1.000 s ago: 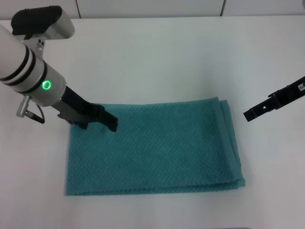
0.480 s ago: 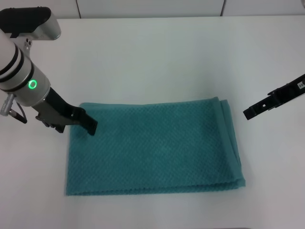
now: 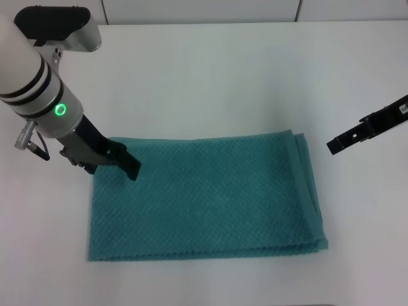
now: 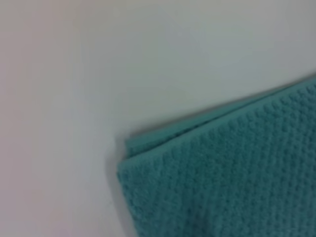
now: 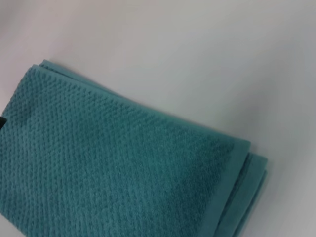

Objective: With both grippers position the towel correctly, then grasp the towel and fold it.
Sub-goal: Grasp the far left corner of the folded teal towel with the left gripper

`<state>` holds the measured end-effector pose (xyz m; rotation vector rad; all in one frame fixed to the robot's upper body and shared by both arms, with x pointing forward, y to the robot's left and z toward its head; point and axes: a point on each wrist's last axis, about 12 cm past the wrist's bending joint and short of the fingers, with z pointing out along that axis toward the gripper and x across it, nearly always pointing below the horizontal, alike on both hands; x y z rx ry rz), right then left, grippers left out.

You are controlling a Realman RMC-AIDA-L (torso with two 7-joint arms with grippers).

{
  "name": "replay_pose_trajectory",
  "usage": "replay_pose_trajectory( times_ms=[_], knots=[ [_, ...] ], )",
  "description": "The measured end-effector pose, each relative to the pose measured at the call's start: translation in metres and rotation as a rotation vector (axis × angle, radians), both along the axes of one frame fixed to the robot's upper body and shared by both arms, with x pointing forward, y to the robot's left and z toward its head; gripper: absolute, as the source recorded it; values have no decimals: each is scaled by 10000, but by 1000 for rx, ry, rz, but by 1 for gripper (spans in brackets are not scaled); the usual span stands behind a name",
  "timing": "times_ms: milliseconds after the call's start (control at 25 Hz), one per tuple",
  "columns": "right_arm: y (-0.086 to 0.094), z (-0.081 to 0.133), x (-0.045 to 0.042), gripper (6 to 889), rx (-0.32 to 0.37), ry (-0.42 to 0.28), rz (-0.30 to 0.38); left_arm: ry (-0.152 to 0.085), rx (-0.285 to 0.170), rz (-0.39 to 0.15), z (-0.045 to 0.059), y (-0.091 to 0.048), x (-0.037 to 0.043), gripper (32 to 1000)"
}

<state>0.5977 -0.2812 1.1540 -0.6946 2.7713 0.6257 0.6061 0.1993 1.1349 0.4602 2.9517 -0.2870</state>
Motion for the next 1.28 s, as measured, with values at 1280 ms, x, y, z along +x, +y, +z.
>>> replay_pose_trajectory(
  times_ms=[1280],
  knots=[
    [-58,-39,11,856,-3,-34,-10,27,102,48,-332,183,-19,866]
  ],
)
